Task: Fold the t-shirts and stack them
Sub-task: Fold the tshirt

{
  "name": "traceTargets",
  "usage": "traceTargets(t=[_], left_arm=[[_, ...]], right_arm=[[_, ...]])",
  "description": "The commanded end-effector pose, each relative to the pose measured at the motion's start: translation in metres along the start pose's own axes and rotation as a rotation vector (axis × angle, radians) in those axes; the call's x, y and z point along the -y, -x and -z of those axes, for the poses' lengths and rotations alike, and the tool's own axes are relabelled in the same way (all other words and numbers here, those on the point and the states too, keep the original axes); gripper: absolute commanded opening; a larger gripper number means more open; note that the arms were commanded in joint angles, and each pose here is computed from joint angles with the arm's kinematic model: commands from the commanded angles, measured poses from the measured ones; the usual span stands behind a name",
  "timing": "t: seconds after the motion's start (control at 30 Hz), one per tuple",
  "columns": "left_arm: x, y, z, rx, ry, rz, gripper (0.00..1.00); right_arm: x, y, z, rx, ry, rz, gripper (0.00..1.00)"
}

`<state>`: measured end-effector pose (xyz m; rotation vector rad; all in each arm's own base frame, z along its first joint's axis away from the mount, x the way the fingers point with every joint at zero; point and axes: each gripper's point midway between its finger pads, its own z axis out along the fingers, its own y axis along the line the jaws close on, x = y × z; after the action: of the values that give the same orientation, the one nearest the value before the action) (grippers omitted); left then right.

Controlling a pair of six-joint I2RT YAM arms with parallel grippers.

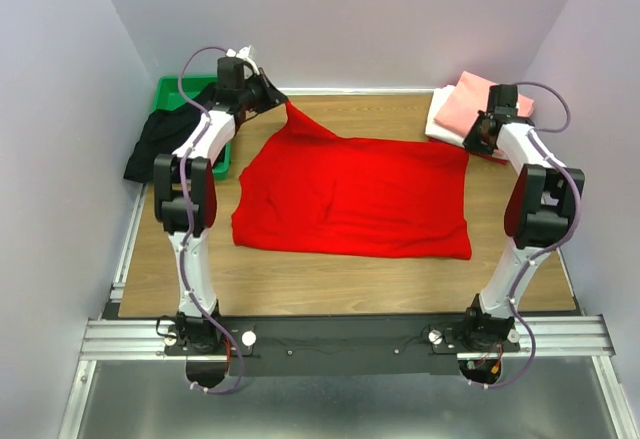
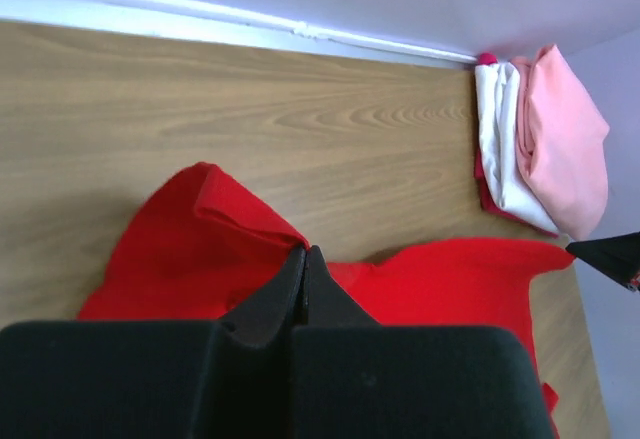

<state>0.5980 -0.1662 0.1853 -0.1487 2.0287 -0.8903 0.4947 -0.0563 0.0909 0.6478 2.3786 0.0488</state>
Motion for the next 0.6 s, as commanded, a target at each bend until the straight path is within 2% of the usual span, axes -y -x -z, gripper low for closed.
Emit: traceTargets(t=[0.0, 0.27, 0.57], left_arm=[[0.017, 0.017, 0.051, 0.082, 0.053, -0.033, 0.0], [0.031, -0.017, 0.114, 0.092, 0.077, 0.04, 0.0], [0.024, -0.068, 0.167, 0.065, 0.139, 0.098, 0.0]], right_arm=[[-0.003, -0.002, 0.028, 0.019, 0.043, 0.03, 0.0], [-0.001, -0.029, 0.054, 0.011, 0.056, 0.038, 0.01], [0.02, -0.062, 0.075, -0.002, 0.017, 0.036, 0.0]])
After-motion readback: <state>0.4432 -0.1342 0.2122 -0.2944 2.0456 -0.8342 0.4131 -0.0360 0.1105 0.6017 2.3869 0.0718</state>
